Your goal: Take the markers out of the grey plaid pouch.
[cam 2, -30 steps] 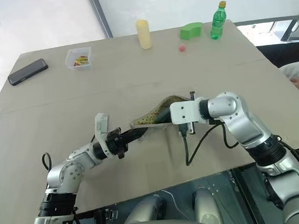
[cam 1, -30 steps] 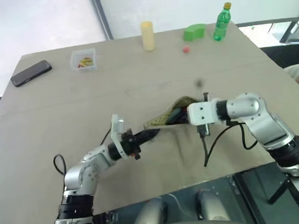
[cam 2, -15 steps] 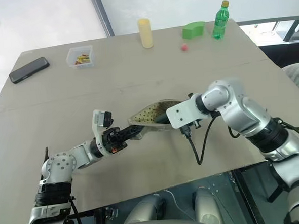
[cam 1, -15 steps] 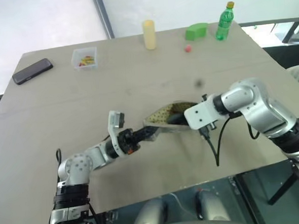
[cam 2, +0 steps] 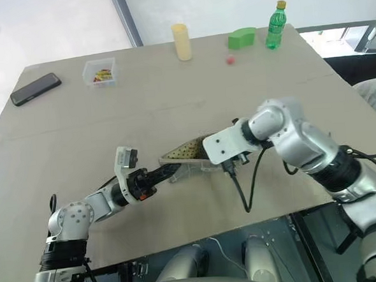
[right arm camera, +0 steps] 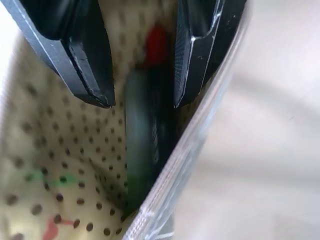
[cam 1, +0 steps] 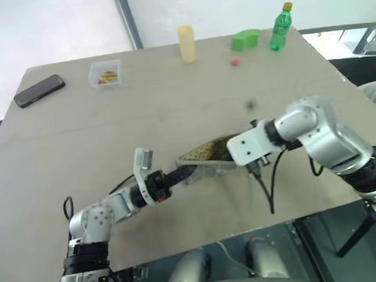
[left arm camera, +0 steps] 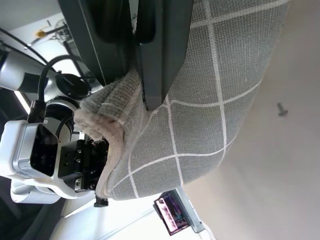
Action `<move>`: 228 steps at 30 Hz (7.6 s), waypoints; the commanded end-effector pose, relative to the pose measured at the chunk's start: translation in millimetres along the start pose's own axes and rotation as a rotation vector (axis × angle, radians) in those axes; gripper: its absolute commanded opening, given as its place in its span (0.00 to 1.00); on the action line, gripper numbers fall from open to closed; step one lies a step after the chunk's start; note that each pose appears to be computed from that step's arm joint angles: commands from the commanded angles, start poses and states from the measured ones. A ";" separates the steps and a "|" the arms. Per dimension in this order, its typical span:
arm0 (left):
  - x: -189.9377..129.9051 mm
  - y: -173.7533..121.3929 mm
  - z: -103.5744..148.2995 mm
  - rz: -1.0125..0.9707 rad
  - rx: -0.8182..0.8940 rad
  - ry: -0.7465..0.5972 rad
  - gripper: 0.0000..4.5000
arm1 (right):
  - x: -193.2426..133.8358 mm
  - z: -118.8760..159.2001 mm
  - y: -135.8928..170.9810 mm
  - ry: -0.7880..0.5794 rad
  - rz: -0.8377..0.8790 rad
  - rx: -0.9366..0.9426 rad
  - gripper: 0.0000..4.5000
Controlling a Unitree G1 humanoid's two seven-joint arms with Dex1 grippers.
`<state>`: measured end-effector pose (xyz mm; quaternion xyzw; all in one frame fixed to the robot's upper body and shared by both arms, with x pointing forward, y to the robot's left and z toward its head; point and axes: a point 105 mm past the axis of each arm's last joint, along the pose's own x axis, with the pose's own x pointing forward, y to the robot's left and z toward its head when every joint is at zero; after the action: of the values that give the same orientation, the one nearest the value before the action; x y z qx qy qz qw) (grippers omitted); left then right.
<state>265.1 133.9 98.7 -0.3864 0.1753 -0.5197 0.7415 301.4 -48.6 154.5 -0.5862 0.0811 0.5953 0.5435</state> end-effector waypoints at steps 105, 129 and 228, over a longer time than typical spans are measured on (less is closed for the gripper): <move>-16.1 5.0 20.1 0.173 0.892 -0.058 0.00 | -42.3 -180.0 32.2 0.102 -0.587 1.168 0.89; 8.9 -7.2 -3.6 -0.072 0.487 0.070 0.00 | -108.3 2.5 6.5 -0.333 -0.428 0.838 0.89; -30.1 9.7 4.9 0.083 0.363 0.104 0.00 | 3.5 26.0 13.7 -0.081 -0.038 0.071 0.60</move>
<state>262.2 153.8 85.5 -0.2304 0.1394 -0.5483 0.7918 278.4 -34.0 146.7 -0.5222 0.0849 0.6007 0.5994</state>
